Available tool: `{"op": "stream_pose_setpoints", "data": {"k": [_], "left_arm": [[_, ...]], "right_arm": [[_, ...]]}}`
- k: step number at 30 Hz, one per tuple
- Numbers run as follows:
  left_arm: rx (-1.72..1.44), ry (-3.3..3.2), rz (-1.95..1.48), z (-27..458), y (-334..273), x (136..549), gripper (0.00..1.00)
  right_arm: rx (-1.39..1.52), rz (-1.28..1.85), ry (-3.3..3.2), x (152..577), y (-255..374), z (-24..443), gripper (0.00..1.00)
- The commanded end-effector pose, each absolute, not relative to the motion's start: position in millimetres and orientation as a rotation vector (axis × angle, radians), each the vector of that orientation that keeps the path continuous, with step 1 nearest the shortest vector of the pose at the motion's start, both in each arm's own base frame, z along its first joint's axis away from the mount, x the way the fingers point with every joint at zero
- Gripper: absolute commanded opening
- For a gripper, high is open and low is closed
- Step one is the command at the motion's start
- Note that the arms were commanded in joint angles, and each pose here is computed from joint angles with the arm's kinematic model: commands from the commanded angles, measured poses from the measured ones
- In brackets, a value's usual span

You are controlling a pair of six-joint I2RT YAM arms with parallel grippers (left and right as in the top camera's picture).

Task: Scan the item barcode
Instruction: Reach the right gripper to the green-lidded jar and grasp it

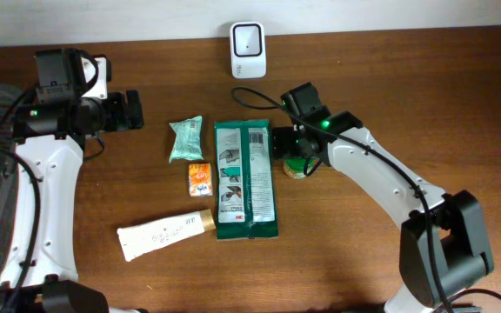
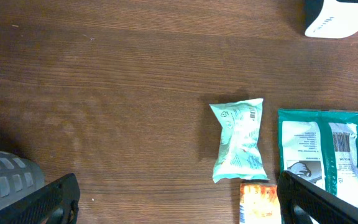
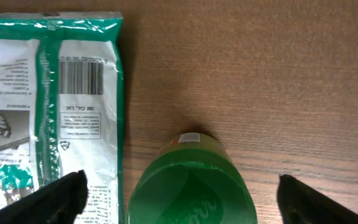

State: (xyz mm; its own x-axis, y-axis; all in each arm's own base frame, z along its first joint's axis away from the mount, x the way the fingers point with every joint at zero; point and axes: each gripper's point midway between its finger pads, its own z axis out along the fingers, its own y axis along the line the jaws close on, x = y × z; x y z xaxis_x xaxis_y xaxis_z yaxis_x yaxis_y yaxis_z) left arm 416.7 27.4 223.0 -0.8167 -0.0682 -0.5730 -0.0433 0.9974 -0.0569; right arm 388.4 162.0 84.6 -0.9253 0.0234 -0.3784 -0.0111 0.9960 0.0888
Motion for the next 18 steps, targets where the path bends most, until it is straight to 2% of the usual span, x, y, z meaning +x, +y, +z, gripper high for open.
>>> {"op": "stream_pose_setpoints", "data": {"k": [1,4,9,14,16,17,18], "left_arm": [[-0.056,2.516,-0.049,227.3,28.4,417.3,0.99],[-0.056,2.516,-0.049,227.3,28.4,417.3,0.99],[-0.056,2.516,-0.049,227.3,28.4,417.3,0.99],[-0.056,2.516,-0.049,227.3,28.4,417.3,0.99],[-0.056,2.516,-0.049,227.3,28.4,417.3,0.99],[-0.056,2.516,-0.049,227.3,28.4,417.3,0.99],[-0.056,2.516,-0.049,227.3,28.4,417.3,0.99]], "right_arm": [[0.02,0.121,2.776,387.3,163.9,74.6,0.87],[0.049,0.143,2.829,379.8,166.5,62.6,0.76],[0.063,0.123,2.921,360.8,162.4,52.6,0.72],[-0.319,0.092,2.881,371.2,166.8,86.5,0.67],[-0.711,0.169,2.802,369.6,182.1,100.2,0.68],[-0.753,0.171,2.788,370.1,182.4,100.8,0.7],[-0.541,0.186,2.841,374.0,175.7,100.5,0.82]]}}
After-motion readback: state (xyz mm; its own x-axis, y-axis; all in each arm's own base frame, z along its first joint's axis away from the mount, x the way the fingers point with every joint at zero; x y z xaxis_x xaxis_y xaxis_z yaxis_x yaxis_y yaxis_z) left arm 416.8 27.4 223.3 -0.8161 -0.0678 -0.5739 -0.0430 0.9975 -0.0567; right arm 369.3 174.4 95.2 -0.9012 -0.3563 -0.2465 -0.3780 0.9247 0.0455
